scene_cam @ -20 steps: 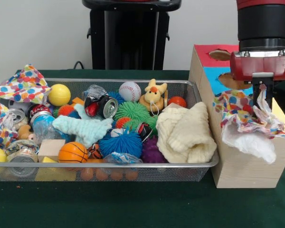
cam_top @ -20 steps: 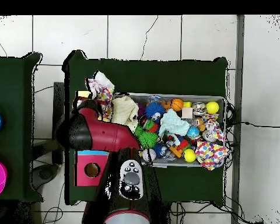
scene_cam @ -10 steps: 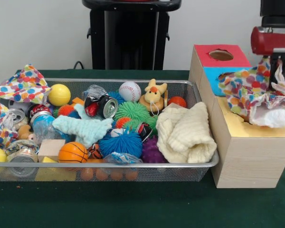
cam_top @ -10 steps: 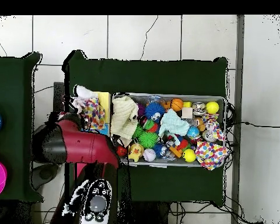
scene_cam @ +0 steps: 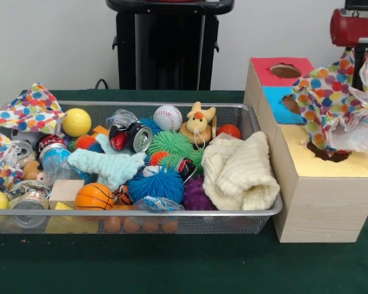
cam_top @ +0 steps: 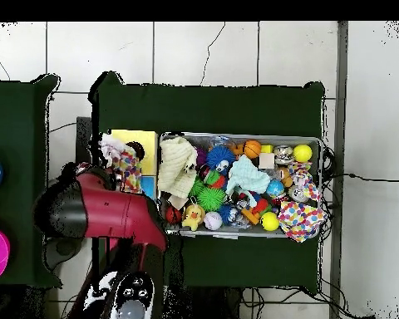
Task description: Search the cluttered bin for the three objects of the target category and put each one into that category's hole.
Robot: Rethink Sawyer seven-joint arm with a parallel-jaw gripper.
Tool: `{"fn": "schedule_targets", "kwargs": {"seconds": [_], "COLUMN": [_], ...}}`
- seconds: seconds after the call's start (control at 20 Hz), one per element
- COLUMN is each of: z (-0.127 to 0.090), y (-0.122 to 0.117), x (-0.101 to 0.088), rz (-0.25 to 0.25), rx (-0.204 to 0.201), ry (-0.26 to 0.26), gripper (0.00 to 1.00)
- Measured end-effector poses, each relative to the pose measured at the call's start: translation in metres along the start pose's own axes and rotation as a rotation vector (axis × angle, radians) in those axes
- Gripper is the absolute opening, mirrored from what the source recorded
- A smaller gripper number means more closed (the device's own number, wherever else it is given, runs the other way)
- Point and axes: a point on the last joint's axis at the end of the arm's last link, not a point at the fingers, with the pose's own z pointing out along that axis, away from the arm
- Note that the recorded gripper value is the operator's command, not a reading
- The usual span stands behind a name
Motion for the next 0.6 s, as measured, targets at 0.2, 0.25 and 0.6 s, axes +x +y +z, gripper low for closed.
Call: {"fn": "schedule_targets", "kwargs": {"seconds": [0.2, 0.25, 0.6], "z": [0.009, 0.012, 0.041], "y": [-0.025, -0.030, -0.075], "x": [-0.024, -0.028, -0.057], "rz": [0.058, 0.067, 0.150], "rx": [-0.013, -0.013, -0.008], "ry": [-0.052, -0.062, -0.164], "gripper": [0.00, 0.00, 0.00]}}
